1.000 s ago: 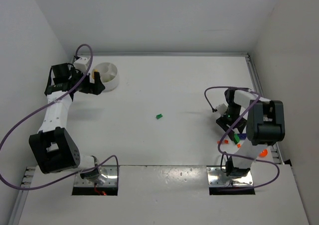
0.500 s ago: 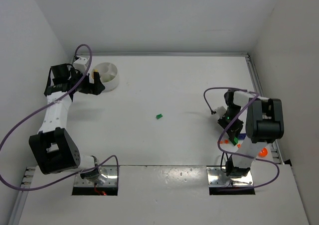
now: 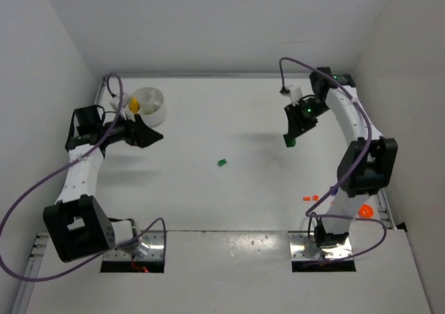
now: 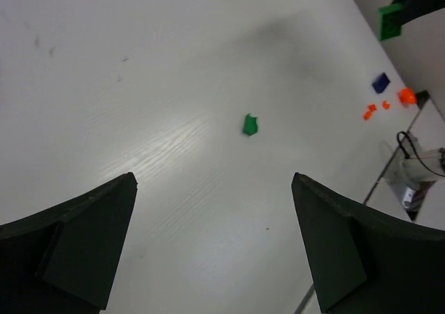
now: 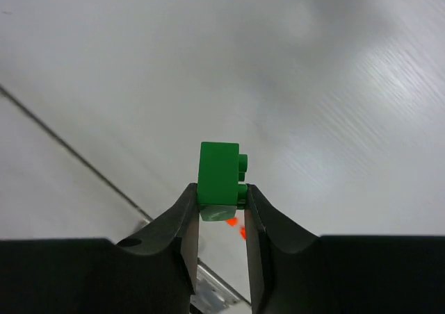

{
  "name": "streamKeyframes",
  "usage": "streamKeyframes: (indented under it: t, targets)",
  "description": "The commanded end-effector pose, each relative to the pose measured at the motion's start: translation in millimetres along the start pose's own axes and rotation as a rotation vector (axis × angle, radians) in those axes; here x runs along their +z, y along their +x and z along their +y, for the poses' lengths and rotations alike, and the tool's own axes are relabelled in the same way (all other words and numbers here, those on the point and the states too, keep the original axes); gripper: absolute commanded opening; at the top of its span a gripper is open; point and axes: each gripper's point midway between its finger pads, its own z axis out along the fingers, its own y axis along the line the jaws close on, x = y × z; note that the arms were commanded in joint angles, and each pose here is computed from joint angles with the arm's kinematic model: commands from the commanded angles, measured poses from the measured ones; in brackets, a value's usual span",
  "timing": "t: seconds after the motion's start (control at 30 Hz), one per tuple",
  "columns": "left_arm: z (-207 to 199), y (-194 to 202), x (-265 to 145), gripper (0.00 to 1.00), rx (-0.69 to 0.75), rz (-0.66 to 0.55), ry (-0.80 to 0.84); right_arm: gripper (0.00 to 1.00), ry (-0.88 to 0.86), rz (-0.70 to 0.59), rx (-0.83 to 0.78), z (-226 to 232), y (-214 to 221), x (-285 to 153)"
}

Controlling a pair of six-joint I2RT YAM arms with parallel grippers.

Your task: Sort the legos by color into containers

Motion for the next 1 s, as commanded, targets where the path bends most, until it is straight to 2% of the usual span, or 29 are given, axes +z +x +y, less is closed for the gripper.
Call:
streamKeyframes:
  t: [0.0, 0.13, 0.17, 0.2, 0.27, 0.4, 0.47, 0.5, 0.53, 0.7, 0.73, 0.87, 0.97]
  targets:
    - [-57.9, -24.6, 0.3, 1.00, 0.077, -0.069, 0.241, 0.03, -0.272, -0.044, 0.049, 62.3, -30.1, 10.7]
    - [-88.2, -30.4, 5.6, 0.97, 0.038, -0.100, 0.318, 0.02, -0.382, -0.100, -0.057, 115.2, -68.9, 11.2]
    - [-100.6, -25.7, 10.2, 0.97, -0.011, -0.082, 0.344, 0.02, -0.402, -0.121, -0.078, 126.1, -77.4, 8.4]
    - [-112.3, -32.5, 9.2, 0.97, 0.028, -0.100, 0.369, 0.02, -0.420, -0.151, -0.117, 137.3, -87.9, 1.6]
    - [-133.2, -26.2, 17.0, 0.97, 0.010, -0.075, 0.404, 0.02, -0.487, -0.190, -0.173, 164.2, -100.9, -2.6]
    - [-165.9, -28.9, 22.7, 0.93, 0.074, -0.088, 0.427, 0.00, -0.645, -0.274, -0.217, 203.7, -120.3, -23.3]
    - [-171.3, -29.0, 26.6, 0.93, 0.092, -0.097, 0.416, 0.00, -0.705, -0.297, -0.270, 216.1, -120.7, -27.2]
    - [-178.9, -25.7, 29.5, 0.90, 0.106, -0.088, 0.434, 0.00, -0.760, -0.316, -0.329, 229.9, -116.6, -34.5]
    - [-182.0, -20.4, 31.2, 0.88, 0.103, -0.075, 0.446, 0.00, -0.788, -0.298, -0.317, 235.5, -111.7, -32.9]
    - [-197.6, -16.8, 34.0, 0.77, 0.129, -0.067, 0.489, 0.00, -0.856, -0.338, -0.455, 267.3, -89.7, -35.3]
    - [-201.9, -16.2, 35.7, 0.77, 0.130, -0.055, 0.509, 0.00, -0.850, -0.371, -0.493, 270.5, -93.6, -35.2]
    - [-221.5, -11.9, 41.0, 0.76, 0.158, 0.002, 0.589, 0.00, -0.867, -0.364, -0.504, 283.4, -87.7, -33.4]
    - [-234.8, -7.2, 44.9, 0.76, 0.176, 0.037, 0.638, 0.00, -0.890, -0.321, -0.499, 292.1, -87.0, -31.3]
